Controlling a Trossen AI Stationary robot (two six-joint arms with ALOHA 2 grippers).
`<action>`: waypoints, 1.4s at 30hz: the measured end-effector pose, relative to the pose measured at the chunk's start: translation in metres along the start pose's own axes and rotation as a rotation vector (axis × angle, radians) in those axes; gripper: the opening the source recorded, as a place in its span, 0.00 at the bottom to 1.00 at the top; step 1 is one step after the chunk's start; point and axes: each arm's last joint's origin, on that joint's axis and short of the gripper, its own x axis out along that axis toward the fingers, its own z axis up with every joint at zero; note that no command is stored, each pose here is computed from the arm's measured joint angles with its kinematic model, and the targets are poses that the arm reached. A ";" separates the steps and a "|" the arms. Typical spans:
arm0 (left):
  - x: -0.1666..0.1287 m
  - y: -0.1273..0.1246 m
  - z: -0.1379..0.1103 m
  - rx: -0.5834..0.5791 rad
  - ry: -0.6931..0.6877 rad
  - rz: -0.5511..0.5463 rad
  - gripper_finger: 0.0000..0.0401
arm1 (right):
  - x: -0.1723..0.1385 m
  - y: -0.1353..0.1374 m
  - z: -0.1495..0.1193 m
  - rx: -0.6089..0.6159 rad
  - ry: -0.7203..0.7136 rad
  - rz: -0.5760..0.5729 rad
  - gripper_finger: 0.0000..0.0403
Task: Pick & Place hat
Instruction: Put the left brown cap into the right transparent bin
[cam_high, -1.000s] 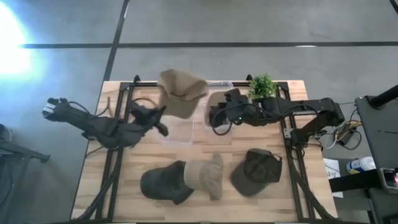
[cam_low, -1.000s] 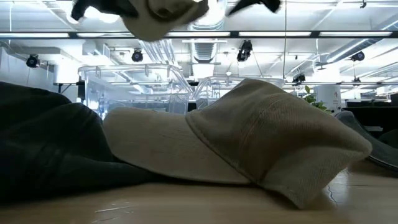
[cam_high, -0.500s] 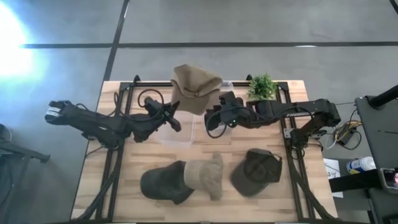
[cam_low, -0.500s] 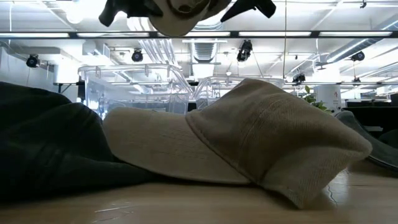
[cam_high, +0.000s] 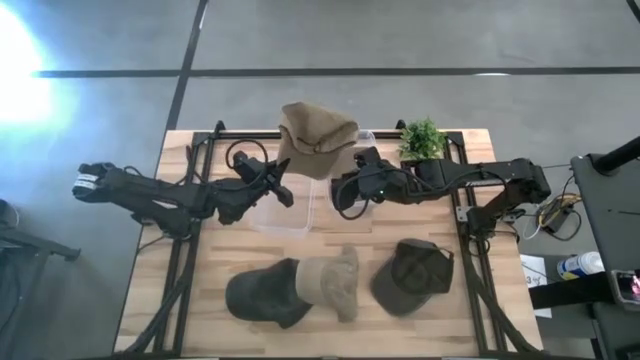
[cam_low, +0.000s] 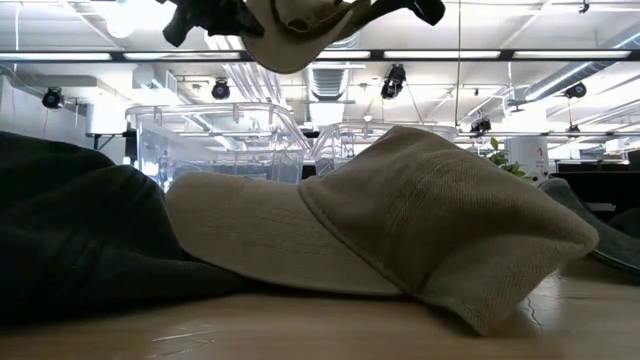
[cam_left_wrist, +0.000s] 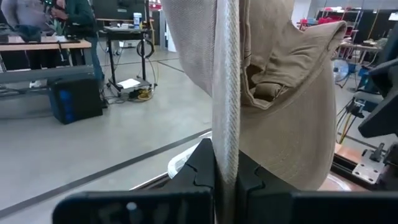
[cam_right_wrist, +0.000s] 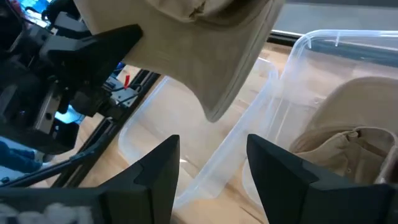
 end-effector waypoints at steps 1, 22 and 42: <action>0.001 0.000 0.000 -0.002 0.002 -0.016 0.02 | 0.000 0.000 0.000 -0.002 0.001 -0.003 0.45; 0.019 -0.026 -0.009 -0.052 0.012 -0.254 0.11 | 0.015 -0.027 0.019 -0.065 0.014 -0.139 0.22; -0.030 -0.015 -0.019 -0.117 0.313 -0.277 0.53 | 0.058 -0.100 -0.007 0.075 0.101 -0.559 0.04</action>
